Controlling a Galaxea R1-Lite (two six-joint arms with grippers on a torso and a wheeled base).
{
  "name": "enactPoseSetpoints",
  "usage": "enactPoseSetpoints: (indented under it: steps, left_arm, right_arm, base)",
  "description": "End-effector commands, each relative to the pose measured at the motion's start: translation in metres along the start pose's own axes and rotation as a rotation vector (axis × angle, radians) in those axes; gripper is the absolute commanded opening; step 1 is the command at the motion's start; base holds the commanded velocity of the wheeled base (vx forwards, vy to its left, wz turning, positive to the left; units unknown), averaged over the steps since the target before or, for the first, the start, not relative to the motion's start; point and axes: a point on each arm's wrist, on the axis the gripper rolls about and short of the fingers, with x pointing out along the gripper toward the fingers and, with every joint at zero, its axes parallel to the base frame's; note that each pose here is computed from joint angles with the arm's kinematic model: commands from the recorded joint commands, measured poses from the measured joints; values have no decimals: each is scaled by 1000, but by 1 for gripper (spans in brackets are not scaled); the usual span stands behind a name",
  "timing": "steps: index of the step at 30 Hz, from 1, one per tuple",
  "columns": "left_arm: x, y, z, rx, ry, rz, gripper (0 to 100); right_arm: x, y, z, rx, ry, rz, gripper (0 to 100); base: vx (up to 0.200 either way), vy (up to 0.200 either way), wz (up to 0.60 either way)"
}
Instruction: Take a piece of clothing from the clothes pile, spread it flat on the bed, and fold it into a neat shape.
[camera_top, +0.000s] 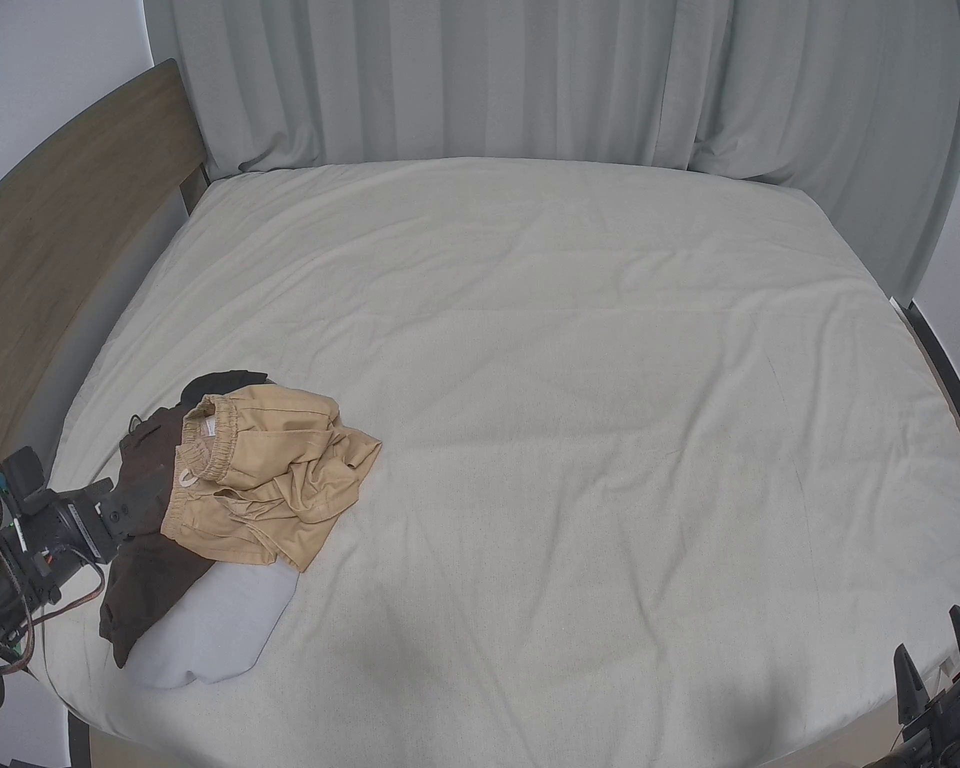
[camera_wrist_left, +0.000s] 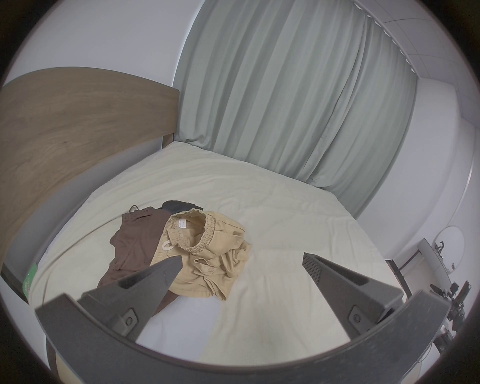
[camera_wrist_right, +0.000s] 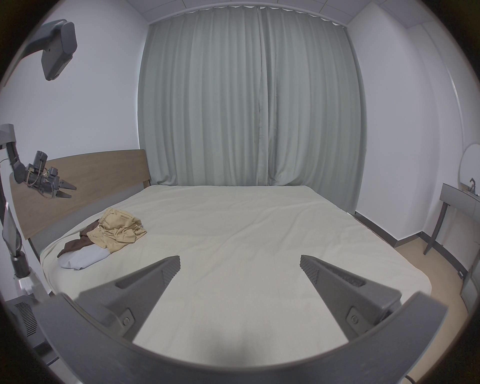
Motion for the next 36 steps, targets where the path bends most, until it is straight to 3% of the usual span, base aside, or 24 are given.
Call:
enactPoseSetpoints:
  steps: [1, 15, 36]
  left_arm:
    - [17, 11, -2, -24, 44, 8, 100]
    - [61, 34, -3, -43, 87, -18, 100]
    - [139, 58, -8, -76, 80, -85, 100]
  right_arm:
    - [0, 0, -5, 0, 1, 1, 100]
    - [0, 0, -5, 2, 1, 1, 100]
    - [0, 0, -5, 4, 1, 1, 100]
  base:
    - [0, 0, 0]
    - [0, 0, 0]
    - [0, 0, 0]
